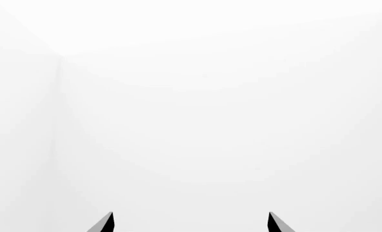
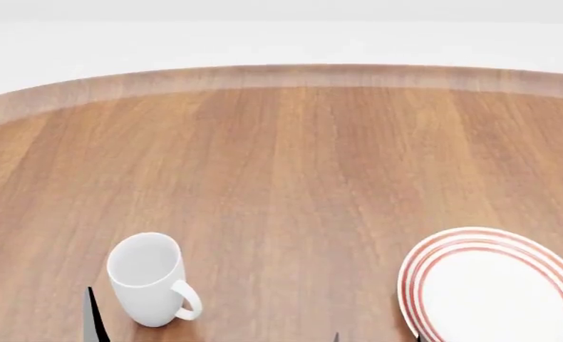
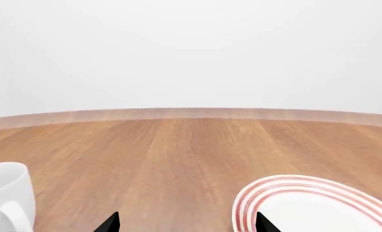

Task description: Pick up the red mug and put it on the plate

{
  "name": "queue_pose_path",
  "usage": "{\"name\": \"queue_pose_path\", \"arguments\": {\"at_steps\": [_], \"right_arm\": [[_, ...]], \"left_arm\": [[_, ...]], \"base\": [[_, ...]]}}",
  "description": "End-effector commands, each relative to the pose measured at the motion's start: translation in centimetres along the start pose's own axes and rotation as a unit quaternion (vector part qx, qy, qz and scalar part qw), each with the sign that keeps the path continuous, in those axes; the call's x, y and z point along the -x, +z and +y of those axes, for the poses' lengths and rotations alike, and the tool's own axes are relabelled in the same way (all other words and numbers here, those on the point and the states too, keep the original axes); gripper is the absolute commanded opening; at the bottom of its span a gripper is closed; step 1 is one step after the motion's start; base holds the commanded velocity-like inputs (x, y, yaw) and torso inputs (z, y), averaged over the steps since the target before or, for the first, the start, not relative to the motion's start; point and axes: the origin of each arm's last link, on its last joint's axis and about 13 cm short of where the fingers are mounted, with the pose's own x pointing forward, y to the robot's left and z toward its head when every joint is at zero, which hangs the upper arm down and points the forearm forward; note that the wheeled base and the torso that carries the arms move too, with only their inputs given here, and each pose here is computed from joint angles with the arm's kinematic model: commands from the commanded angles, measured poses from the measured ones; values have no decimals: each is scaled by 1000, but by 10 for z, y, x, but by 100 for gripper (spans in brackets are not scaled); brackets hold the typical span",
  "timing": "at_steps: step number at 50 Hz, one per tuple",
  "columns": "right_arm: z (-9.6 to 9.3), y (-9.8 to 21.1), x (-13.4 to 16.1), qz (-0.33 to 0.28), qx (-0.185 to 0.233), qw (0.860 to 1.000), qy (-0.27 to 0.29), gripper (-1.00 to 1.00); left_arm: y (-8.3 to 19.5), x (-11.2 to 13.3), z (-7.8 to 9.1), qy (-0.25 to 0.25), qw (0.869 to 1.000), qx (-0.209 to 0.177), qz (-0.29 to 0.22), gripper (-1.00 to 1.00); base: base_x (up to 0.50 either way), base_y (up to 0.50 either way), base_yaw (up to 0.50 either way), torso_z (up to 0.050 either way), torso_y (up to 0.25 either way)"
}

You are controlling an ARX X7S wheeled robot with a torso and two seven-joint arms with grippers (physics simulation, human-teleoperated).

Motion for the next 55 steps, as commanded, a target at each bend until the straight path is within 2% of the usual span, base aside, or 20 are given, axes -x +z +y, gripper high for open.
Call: {"name": "queue_pose_path", "arguments": {"at_steps": [1,10,25,31,45,55], "right_arm": [[-6,18,12,-13,22,1000,8,100],[-4,45,33,-22,39,998,43,100],[-7,51,72,-20,62,994,89,100],[-7,47,86,-20,74,992,105,100],[-14,39,117,-26,71,990,119,100],[-18,22,135,-21,50,991,121,100]], "left_arm": [[0,0,0,-1,1000,1,-2,100],[0,0,0,0,1000,3,-4,100],[0,0,0,-1,1000,5,-4,100],[0,0,0,-1,1000,5,-2,100],[0,0,0,-2,1000,5,-3,100],[0,0,0,-2,1000,5,-4,100]], "base": [[0,0,0,0,0],[0,0,0,0,0],[0,0,0,0,0],[0,0,0,0,0],[0,0,0,0,0],[0,0,0,0,0]]}}
